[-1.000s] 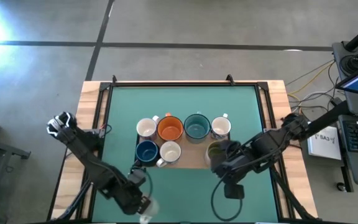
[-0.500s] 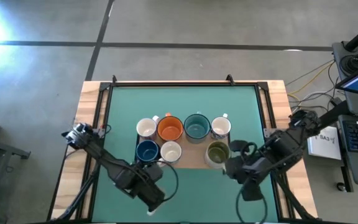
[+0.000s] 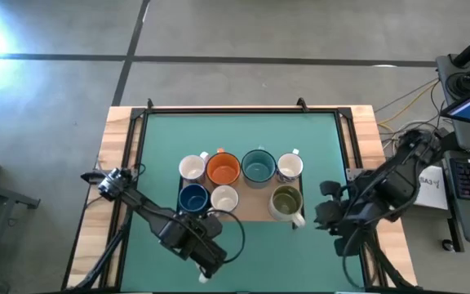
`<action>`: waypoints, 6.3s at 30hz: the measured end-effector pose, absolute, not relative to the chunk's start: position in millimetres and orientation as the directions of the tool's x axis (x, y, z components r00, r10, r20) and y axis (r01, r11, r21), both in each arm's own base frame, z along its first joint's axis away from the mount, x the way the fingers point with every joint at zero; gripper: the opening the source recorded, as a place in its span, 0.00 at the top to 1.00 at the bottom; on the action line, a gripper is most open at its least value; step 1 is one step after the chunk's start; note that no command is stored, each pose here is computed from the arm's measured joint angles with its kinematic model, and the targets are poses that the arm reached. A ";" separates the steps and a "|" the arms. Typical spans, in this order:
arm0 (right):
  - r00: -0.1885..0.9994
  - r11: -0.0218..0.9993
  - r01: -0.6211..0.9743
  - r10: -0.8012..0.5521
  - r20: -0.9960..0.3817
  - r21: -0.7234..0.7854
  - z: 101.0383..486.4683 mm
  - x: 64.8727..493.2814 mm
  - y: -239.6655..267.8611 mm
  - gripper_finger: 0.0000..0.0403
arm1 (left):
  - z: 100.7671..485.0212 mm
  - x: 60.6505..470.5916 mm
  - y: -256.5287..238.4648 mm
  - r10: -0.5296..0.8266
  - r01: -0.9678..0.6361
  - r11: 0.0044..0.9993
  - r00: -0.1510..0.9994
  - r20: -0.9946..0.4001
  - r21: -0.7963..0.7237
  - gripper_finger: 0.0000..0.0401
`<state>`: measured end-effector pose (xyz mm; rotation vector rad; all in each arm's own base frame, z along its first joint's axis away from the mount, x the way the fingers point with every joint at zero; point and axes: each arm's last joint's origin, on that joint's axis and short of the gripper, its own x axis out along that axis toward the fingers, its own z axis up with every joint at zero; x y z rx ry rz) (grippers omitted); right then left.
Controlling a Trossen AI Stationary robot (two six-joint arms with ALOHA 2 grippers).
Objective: Place coffee mugs
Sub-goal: Put the white patterned mug on the shelf
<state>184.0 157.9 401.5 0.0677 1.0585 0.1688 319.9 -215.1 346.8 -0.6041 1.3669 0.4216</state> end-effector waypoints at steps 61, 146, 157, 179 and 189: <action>0.431 0.854 0.055 0.447 -0.784 0.517 183.7 84.1 81.2 0.83 | 413.2 349.3 -170.5 -0.199 -0.421 0.768 0.561 -0.804 -0.484 0.98; 0.701 0.801 -0.065 0.461 -0.544 0.595 205.0 66.9 57.7 0.83 | 395.9 393.3 -71.3 -0.030 -0.279 0.937 0.542 -0.840 -0.213 0.98; 0.702 0.801 -0.065 0.461 -0.543 0.595 205.0 66.8 57.6 0.83 | 385.5 400.6 -71.2 -0.001 -0.335 0.920 0.518 -0.855 -0.204 0.97; 0.702 0.801 -0.065 0.461 -0.543 0.595 205.1 66.8 57.6 0.83 | 383.7 399.9 -69.9 0.009 -0.345 0.919 0.504 -0.864 -0.191 0.95; 0.702 0.801 -0.065 0.461 -0.543 0.595 205.1 66.8 57.6 0.83 | 382.8 400.1 -70.1 0.006 -0.344 0.919 0.500 -0.866 -0.192 0.95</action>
